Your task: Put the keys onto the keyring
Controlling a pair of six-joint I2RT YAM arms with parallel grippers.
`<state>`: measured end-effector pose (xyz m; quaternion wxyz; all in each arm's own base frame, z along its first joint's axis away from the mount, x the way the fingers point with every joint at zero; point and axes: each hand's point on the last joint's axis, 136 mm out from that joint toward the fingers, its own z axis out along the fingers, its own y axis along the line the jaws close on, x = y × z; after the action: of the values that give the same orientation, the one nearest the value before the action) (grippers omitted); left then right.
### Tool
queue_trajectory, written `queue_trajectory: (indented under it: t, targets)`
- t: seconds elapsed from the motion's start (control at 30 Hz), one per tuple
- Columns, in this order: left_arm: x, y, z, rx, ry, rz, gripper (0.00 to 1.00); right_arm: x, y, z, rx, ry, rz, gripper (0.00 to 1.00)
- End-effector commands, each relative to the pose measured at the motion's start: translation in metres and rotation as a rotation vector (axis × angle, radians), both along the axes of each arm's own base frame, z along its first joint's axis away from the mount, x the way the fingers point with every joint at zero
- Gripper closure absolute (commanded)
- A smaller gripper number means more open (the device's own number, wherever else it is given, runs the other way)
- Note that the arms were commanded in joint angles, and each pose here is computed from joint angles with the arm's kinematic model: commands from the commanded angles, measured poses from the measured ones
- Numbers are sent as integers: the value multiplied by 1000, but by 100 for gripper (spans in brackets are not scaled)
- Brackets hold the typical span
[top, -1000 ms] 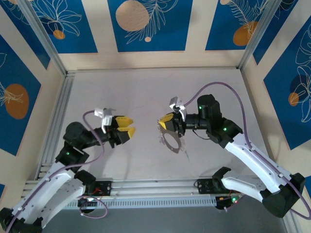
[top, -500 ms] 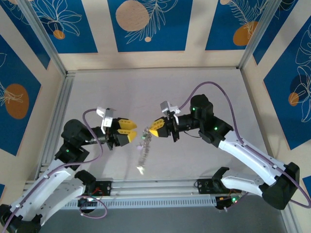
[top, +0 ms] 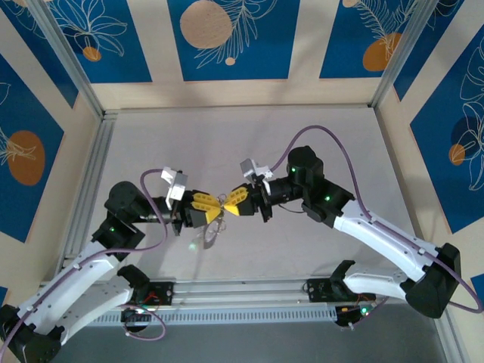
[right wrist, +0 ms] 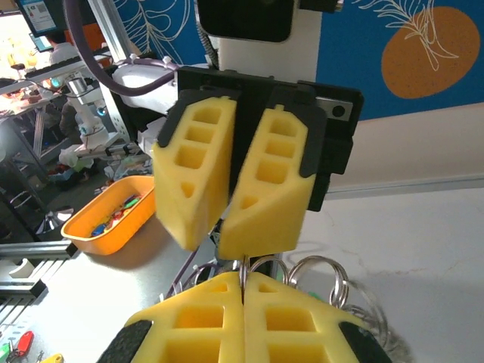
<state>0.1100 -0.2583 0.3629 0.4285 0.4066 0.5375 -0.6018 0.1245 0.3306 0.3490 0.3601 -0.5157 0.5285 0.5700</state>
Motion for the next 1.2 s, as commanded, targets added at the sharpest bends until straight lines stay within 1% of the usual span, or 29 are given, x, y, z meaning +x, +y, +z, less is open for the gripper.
queue_trajectory:
  t: [0.0,0.1,0.27,0.3,0.37,0.43,0.5,0.57,0.63,0.77,0.87,1.0,1.07,1.17]
  targets:
    - [-9,-2,11,-8,-59,-28,87,-4,3,21,54,-42,32,100]
    - [-11,-3,8,5,-66,-28,92,0,6,19,52,-35,24,100]
    - [-11,-4,4,27,-66,-20,95,1,3,23,68,-42,8,100]
    - [-10,-5,2,31,-64,-18,97,1,3,24,72,-42,9,100]
    - [-9,-6,1,35,-63,-16,99,-1,2,27,82,-47,14,100]
    - [-8,-6,0,39,-62,-9,98,-4,1,29,89,-51,27,100]
    - [-6,-6,0,41,-67,3,95,-6,0,29,90,-55,30,100]
    - [-7,-3,3,35,-81,18,88,-6,-1,28,86,-57,26,100]
    - [-8,1,5,38,-98,46,80,-8,-3,29,83,-62,23,100]
    - [-3,9,6,57,-121,124,76,-13,-8,33,83,-68,25,100]
    - [2,9,8,60,-124,150,77,-16,-10,34,82,-68,25,100]
    - [4,7,12,45,-124,146,83,-18,-10,34,83,-70,29,100]
    - [4,5,13,36,-122,136,86,-17,-9,34,82,-72,26,100]
    - [2,2,15,22,-120,103,88,-16,-8,33,80,-73,23,100]
